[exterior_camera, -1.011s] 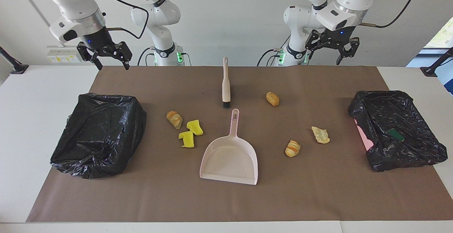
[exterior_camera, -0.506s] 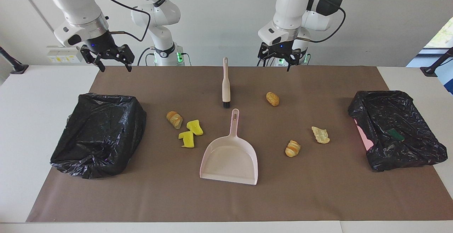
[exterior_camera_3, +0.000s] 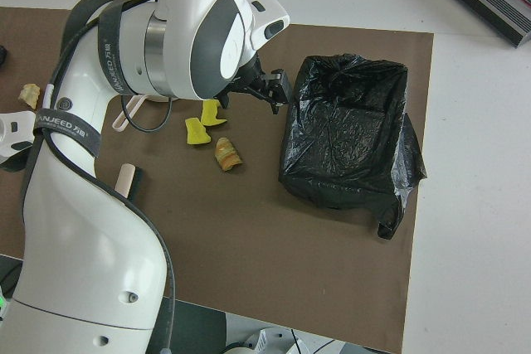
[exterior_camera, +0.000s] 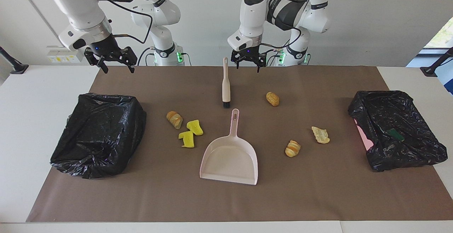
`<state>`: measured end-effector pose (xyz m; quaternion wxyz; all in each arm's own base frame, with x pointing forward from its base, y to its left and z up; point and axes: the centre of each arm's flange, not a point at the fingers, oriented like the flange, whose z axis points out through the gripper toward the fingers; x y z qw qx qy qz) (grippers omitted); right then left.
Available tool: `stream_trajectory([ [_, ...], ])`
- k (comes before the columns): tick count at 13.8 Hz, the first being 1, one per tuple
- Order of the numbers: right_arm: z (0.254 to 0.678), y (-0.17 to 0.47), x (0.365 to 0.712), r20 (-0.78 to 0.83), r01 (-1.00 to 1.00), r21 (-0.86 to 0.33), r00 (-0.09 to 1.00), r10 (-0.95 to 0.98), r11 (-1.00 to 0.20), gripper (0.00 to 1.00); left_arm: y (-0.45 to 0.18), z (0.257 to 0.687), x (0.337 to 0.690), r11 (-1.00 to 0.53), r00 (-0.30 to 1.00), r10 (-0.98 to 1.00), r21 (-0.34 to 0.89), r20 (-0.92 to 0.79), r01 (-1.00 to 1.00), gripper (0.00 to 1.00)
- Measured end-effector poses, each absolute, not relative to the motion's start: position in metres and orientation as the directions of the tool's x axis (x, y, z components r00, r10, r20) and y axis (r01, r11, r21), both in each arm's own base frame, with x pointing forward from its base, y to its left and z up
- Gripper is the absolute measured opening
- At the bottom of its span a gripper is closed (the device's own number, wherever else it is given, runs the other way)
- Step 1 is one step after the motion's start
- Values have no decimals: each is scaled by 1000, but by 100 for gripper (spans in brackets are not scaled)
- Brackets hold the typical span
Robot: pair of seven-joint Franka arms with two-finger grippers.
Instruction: Sweep and dump trash in bin
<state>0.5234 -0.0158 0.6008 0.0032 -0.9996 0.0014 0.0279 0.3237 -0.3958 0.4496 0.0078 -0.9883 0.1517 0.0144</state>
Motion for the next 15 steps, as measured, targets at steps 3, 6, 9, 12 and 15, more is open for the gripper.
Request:
stream_trajectory([
  [3,599,-16,522,-60,-3,-7,998,-2,-1000,100,-431,407,293,-964,964,-265,-14,-34,-265,100],
  [6,599,-16,522,-60,-3,-7,998,-2,-1000,100,-444,379,273,-964,963,-265,-22,-47,-266,100],
  [9,599,-16,522,-61,-3,-7,998,-2,-1000,100,-449,374,260,-965,963,-262,-10,-65,-263,100],
  [12,599,-16,522,-61,-2,-7,998,-2,-1000,100,-446,364,252,-967,963,-253,-4,-96,-254,100],
  [15,599,-16,522,-61,-2,-7,998,-2,-1000,100,-452,353,232,-961,955,-278,12,-100,-278,100],
])
